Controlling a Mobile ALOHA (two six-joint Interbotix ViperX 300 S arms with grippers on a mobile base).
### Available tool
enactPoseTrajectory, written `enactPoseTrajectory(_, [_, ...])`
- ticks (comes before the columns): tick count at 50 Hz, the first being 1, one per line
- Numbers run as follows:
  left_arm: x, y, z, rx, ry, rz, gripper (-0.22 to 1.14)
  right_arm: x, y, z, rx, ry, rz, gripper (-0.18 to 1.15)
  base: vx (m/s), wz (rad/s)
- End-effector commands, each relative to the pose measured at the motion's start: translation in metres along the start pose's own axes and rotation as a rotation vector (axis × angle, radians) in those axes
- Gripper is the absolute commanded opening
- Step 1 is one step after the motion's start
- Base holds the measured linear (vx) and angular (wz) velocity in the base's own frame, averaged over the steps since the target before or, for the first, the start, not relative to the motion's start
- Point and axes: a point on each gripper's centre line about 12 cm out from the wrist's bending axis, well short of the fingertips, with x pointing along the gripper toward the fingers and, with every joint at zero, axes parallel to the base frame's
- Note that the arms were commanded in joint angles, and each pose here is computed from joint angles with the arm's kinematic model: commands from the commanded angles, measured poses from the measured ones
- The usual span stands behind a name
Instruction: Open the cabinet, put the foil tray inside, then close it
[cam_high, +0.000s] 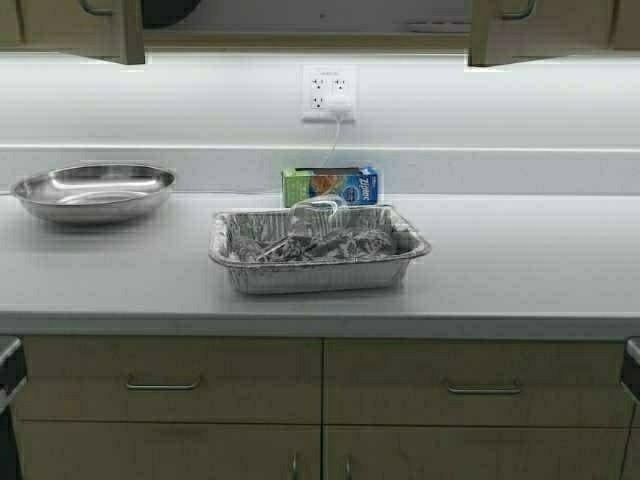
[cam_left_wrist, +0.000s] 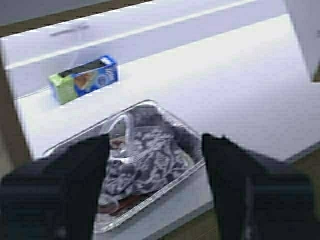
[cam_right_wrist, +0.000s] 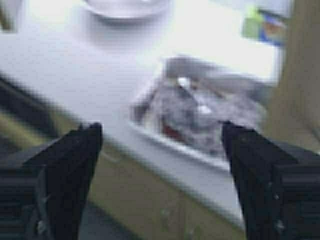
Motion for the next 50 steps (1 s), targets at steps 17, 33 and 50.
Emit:
enactPoseTrajectory(17, [0.136, -0.006, -0.010, -0.009, -0.093, 0.090, 0.09, 0.154, 0.004, 0.015, -0.005, -0.124, -0.135, 0.06, -0.01, 0.00])
enactPoseTrajectory(33, [0.210, 0.074, -0.022, -0.112, -0.070, 0.283, 0.03, 0.188, -0.063, 0.027, 0.029, -0.101, -0.266, 0.07, 0.00, 0.00])
enactPoseTrajectory(50, [0.155, 0.117, -0.032, -0.121, -0.049, 0.405, 0.03, 0.120, -0.116, -0.005, 0.048, -0.016, -0.398, 0.07, 0.00, 0.00])
